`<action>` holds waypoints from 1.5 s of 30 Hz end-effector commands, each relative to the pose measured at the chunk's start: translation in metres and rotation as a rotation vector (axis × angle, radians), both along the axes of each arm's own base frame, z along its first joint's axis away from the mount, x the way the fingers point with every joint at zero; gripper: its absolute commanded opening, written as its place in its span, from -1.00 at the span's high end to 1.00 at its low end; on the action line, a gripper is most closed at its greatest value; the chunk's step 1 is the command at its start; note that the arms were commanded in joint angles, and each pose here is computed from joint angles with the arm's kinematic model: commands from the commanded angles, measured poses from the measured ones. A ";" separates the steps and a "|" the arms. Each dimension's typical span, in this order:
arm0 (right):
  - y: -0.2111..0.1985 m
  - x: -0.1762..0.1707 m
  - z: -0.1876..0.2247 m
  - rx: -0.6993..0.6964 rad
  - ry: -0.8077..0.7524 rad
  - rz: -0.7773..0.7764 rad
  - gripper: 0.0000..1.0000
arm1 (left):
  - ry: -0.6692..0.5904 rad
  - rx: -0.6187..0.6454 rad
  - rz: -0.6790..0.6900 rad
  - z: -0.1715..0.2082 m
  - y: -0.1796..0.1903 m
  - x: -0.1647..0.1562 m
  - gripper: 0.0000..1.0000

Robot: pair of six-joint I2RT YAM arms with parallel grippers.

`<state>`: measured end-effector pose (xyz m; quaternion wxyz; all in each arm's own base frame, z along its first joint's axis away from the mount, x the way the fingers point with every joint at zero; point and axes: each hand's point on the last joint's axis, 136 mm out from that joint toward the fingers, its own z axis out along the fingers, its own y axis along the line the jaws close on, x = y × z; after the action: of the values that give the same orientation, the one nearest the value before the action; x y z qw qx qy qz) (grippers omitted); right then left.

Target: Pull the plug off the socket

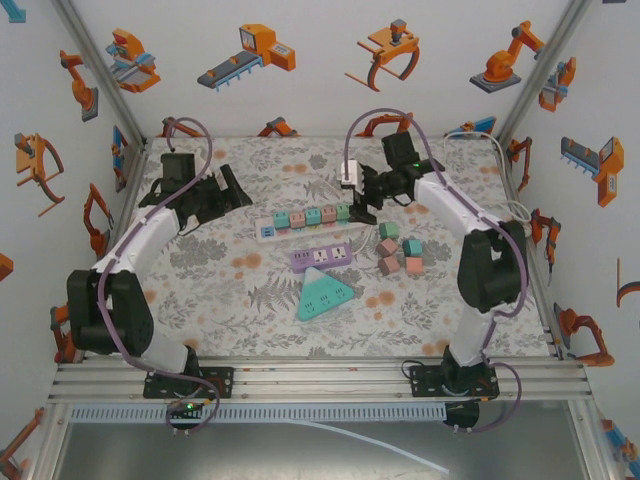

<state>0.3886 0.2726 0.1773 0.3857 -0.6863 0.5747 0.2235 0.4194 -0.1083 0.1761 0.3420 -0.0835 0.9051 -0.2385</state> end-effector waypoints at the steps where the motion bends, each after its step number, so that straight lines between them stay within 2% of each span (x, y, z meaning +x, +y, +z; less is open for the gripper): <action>1: 0.007 0.001 -0.007 -0.025 -0.021 0.063 -0.54 | 0.012 -0.065 -0.006 -0.004 -0.008 0.004 -0.61; 6: 0.012 0.021 -0.034 -0.076 -0.007 0.048 -0.46 | 0.081 0.018 0.020 -0.029 0.002 0.010 -0.56; 9: 0.016 0.030 -0.042 -0.076 0.003 0.051 -0.37 | 0.120 0.078 0.045 -0.044 0.010 0.014 -0.39; 13: 0.023 0.033 -0.056 -0.089 0.033 0.065 -0.26 | 0.160 0.083 0.005 -0.060 -0.001 0.020 -0.20; 24: 0.024 0.026 -0.071 -0.146 0.076 0.096 0.09 | 0.265 0.080 -0.060 -0.100 -0.030 0.025 -0.10; 30: 0.023 0.023 -0.072 -0.164 0.078 0.097 0.20 | 0.304 0.080 -0.093 -0.114 -0.038 0.019 -0.03; 36: 0.028 0.022 -0.062 -0.140 0.091 0.109 0.35 | 0.380 0.136 -0.181 -0.133 -0.048 0.000 -0.03; 45: 0.038 0.024 -0.035 -0.078 0.116 0.095 0.59 | 0.477 0.217 -0.199 -0.162 -0.043 -0.019 -0.03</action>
<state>0.4124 0.2939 0.1084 0.2824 -0.7236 0.5858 0.2312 0.4314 -0.1574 0.0504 0.1691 -0.0310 0.9663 -0.1919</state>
